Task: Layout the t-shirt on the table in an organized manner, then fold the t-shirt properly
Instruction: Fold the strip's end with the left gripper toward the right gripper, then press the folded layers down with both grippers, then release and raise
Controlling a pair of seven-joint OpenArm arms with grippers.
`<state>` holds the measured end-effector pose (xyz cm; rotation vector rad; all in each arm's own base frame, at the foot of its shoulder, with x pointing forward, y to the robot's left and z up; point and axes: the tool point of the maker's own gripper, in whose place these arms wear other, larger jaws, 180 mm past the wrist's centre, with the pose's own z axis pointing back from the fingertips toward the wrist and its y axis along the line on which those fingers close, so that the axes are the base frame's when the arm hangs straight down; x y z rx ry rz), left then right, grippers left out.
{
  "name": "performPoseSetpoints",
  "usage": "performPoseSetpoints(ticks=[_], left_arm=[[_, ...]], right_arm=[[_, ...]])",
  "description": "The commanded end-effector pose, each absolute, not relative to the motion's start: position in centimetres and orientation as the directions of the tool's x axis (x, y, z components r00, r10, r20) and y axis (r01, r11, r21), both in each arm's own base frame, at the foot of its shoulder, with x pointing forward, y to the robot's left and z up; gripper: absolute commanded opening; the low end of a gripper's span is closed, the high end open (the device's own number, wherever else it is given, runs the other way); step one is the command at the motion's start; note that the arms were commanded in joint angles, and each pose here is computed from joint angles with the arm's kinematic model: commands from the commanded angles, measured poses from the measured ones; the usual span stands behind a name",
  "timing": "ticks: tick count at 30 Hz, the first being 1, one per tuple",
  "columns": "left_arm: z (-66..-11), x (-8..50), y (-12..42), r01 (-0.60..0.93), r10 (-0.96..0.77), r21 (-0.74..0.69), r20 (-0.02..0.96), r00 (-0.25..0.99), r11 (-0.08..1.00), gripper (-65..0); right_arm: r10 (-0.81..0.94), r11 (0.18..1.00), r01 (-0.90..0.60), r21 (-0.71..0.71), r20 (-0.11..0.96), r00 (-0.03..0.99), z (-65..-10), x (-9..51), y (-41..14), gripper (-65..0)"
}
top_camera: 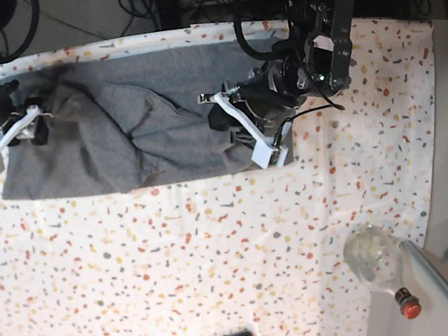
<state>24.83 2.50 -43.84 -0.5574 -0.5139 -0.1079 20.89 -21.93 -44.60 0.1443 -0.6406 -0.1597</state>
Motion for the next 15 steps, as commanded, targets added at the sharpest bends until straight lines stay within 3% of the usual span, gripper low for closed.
performPoseSetpoints(ticks=[1, 15], left_arm=[[-42.8, 25.8, 2.1, 0.247, 0.057, -0.492, 0.524, 0.850, 0.835, -65.0], [-42.8, 24.7, -0.1, 0.282, 0.025, -0.513, 0.511, 0.859, 0.811, -65.0]], right_arm=[[-0.186, 0.979, 0.094, 0.180, 0.611, 0.770, -43.8, 21.5, -22.3, -32.1], [-0.186, 0.979, 0.093, 0.180, 0.614, 0.767, -43.7, 21.7, -22.3, -32.1]])
